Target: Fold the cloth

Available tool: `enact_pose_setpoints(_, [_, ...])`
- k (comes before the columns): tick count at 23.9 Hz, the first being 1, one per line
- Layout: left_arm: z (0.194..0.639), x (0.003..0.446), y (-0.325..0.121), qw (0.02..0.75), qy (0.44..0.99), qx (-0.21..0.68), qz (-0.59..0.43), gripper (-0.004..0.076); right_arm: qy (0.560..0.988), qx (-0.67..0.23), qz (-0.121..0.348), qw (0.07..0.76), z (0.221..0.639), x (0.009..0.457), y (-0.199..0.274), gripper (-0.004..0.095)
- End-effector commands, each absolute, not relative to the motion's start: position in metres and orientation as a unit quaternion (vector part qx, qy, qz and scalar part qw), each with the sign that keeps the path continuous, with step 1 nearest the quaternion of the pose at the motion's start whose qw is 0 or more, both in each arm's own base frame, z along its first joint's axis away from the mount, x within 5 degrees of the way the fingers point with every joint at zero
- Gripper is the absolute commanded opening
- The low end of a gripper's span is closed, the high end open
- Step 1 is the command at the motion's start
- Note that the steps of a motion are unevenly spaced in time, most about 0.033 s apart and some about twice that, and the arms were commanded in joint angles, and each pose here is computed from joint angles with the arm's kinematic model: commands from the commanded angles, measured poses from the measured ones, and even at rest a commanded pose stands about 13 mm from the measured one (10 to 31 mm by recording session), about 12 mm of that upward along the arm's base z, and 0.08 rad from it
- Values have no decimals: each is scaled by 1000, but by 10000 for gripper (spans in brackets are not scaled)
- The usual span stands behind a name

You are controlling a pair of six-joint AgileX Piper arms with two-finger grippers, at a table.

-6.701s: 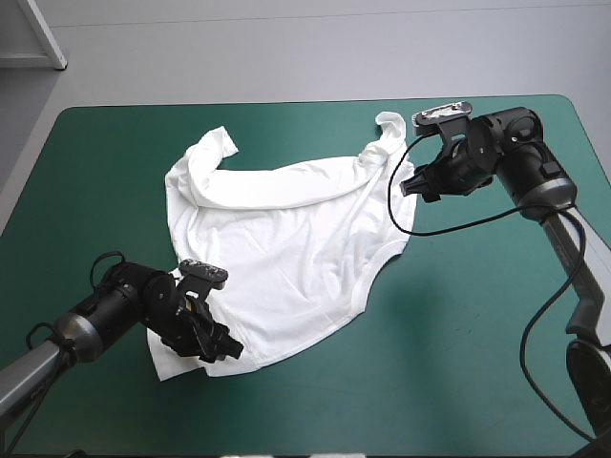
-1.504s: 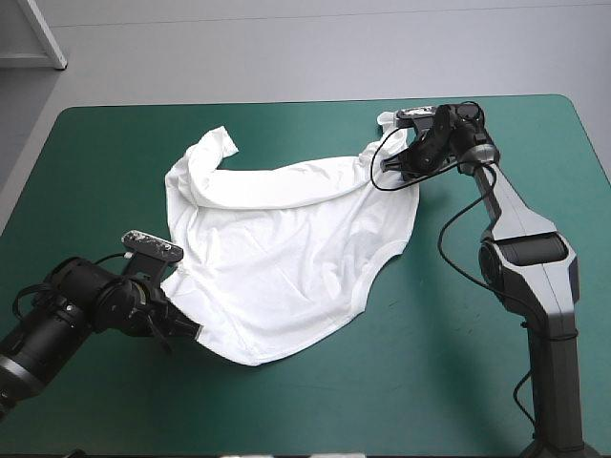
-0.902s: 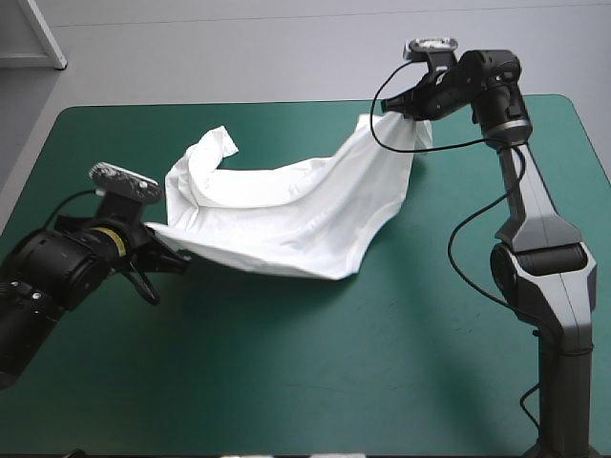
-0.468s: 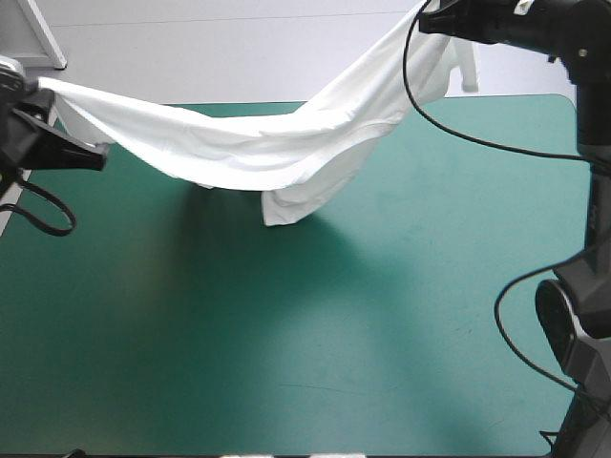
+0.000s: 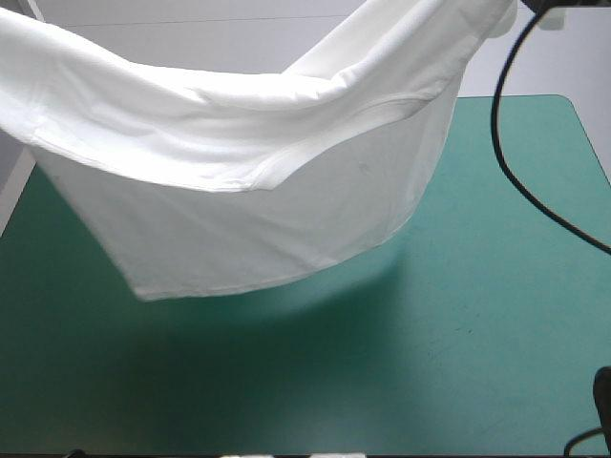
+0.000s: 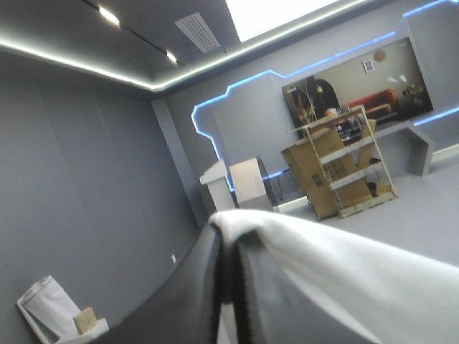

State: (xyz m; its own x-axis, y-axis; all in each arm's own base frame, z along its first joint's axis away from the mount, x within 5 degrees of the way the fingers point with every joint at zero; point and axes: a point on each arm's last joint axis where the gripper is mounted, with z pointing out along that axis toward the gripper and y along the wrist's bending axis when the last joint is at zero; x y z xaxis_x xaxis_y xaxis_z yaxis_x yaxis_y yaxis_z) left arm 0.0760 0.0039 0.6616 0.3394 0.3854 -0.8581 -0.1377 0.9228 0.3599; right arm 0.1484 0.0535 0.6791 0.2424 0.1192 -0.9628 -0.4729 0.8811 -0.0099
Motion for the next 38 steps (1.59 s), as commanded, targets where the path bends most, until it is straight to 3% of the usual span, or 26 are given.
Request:
enact_pose_setpoints(1, [673, 67, 6, 835, 513, 106, 166, 19, 516, -148, 193, 821, 697, 109, 46, -17])
enact_pose_setpoints(7, [660, 78, 4, 797, 574, 111, 153, 19, 533, -158, 189, 809, 693, 112, 48, -17])
enact_pose_setpoints(11, [642, 113, -10, 745, 635, 129, 162, 19, 579, -158, 188, 778, 679, 157, 55, -17])
enact_pose_setpoints(16, [573, 223, -65, 646, 728, 172, 150, 20, 703, -147, 199, 667, 607, 298, 79, -17])
enact_pose_setpoints(22, [464, 353, -103, 575, 790, 182, 110, 20, 772, -125, 193, 592, 492, 439, 99, -17])
enact_pose_setpoints(28, [395, 427, -99, 568, 804, 165, 68, 19, 780, -84, 190, 591, 407, 513, 106, -17])
enact_pose_setpoints(35, [331, 476, -110, 589, 786, 186, 44, 20, 760, -77, 174, 621, 357, 550, 109, 1])
enact_pose_setpoints(38, [304, 490, -117, 590, 785, 187, 27, 20, 751, -69, 166, 636, 345, 558, 108, 68])
